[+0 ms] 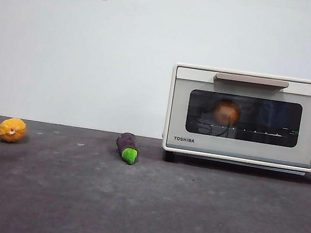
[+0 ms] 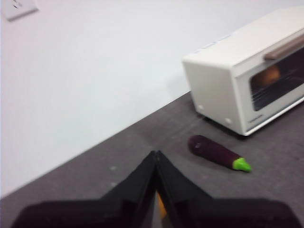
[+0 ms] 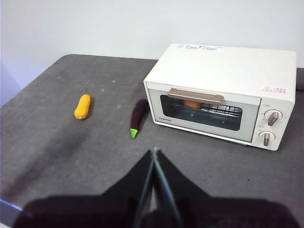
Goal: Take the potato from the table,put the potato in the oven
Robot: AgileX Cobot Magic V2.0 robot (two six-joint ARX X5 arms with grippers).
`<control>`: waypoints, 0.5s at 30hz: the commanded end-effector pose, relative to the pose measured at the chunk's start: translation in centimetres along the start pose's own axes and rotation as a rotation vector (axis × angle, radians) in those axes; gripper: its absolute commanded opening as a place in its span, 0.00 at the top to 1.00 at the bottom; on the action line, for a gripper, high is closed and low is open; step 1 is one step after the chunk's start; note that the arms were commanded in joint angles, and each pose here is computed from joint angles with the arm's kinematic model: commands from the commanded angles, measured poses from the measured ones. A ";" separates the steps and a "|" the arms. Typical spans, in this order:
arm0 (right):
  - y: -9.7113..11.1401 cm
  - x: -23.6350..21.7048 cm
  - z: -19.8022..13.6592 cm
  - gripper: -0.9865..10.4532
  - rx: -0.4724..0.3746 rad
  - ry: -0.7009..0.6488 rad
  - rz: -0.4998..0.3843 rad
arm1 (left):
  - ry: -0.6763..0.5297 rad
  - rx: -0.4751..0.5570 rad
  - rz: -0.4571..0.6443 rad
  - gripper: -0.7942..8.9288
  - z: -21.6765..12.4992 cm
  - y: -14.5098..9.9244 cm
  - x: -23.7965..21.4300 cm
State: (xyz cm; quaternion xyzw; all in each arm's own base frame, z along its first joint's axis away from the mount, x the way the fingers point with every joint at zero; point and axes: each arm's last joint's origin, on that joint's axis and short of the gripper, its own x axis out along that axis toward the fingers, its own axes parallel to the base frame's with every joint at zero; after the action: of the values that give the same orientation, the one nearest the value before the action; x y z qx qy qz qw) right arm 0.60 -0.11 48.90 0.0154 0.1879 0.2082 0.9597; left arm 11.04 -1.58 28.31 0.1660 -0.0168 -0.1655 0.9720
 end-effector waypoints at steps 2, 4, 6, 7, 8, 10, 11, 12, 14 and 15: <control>0.0 0.3 -0.2 0.91 0.003 0.033 -0.008 | -0.008 -0.098 0.109 0.92 -4.4 -1.5 -0.7; 0.0 0.4 -0.2 0.91 0.002 0.034 -0.010 | -0.008 -0.130 0.126 0.92 -6.0 -2.1 -1.0; 0.0 0.4 -0.2 0.91 0.002 0.034 -0.010 | -0.007 -0.169 0.135 0.92 -7.5 -2.6 -1.2; 0.0 0.4 -0.2 0.91 0.002 0.034 -0.010 | -0.008 -0.189 0.140 0.92 -8.1 -2.8 -1.3; 0.0 0.4 -0.2 0.91 0.002 0.034 -0.011 | -0.008 -0.209 0.143 0.92 -8.7 -3.0 -1.3; 0.0 0.4 -0.2 0.91 0.002 0.034 -0.013 | -0.008 -0.245 0.148 0.92 -9.7 -3.3 -1.4; 0.0 0.4 -0.2 0.91 0.002 0.034 -0.013 | -0.003 -0.267 0.151 0.92 -10.2 -3.5 -1.4; 0.0 0.4 -0.2 0.91 0.002 0.034 -0.013 | 0.001 -0.288 0.155 0.92 -10.6 -3.5 -1.3; 0.0 0.5 -0.1 0.91 0.002 0.037 -0.014 | 0.036 -0.341 0.188 0.92 -11.5 -3.6 -1.3; 0.0 0.5 -0.1 0.91 0.002 0.038 -0.014 | 0.061 -0.352 0.209 0.92 -11.8 -3.6 -1.3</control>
State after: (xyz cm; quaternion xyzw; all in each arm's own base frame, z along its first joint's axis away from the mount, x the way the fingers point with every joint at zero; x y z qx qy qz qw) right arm 0.85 0.05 48.91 0.0134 0.1911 0.2052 0.9598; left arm 9.66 -0.70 16.49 0.0221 0.0155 -0.0694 0.9972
